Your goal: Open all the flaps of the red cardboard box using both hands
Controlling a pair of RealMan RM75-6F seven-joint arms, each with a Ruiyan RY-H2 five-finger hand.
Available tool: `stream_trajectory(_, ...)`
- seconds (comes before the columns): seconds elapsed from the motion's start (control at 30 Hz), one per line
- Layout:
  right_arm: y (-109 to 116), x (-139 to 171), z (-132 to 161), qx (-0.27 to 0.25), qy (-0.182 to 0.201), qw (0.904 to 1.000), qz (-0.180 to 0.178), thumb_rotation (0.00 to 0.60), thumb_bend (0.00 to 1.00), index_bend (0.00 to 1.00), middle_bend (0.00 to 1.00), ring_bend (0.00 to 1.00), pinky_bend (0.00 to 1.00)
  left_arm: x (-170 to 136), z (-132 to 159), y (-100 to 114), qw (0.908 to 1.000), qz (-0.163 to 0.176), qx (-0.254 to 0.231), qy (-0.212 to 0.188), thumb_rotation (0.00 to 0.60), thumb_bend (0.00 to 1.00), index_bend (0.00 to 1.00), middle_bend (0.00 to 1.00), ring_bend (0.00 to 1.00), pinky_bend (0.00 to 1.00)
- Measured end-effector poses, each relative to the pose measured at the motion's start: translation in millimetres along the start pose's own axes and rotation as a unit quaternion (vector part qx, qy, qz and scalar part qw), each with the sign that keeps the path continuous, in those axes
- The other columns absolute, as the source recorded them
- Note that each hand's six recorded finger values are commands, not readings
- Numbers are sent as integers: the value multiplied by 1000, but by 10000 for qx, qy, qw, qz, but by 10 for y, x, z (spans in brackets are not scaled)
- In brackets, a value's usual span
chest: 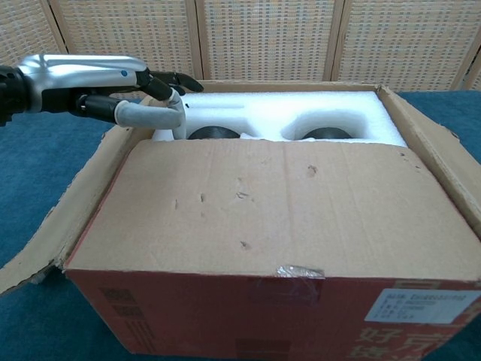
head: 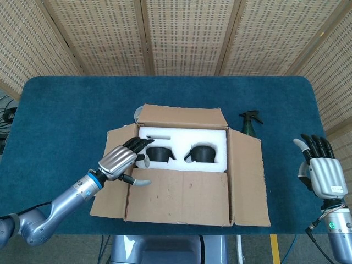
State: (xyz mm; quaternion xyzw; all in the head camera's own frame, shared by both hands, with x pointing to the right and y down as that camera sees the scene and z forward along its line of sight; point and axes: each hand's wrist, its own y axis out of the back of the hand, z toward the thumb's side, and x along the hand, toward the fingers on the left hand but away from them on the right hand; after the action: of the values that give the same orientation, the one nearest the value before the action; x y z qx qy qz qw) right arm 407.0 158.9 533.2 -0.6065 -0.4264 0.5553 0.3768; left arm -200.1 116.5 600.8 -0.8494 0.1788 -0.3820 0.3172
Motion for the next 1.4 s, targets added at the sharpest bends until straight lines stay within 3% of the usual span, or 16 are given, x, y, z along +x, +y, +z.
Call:
stream_trajectory(0.5,35,9,-49,-32,-41,9999,-87,600,878,146,92,0,7,-32,108,-37,9985,-339,-420,-28,109,97,467,0,0,0)
stream_trajectory(0.93,20,-10,-27,-44,-9,10000,-63,600,878,147,92,0,7,-144,184,170,9876,-472,-1496,-75,106,101,467,0,0,0)
stream_trajectory(1.23,-2,-7,29,-44,80,10000,-12,600,861,137,91,0,7,-233,262,271,9717,-555,-2287,-175,105,109,461,0,0,0)
stream_trajectory(1.4,-16,-14,52,-38,110,9999,14,600,826,134,90,0,7,-291,349,269,9521,-746,-2952,-270,99,111,452,0,0,0)
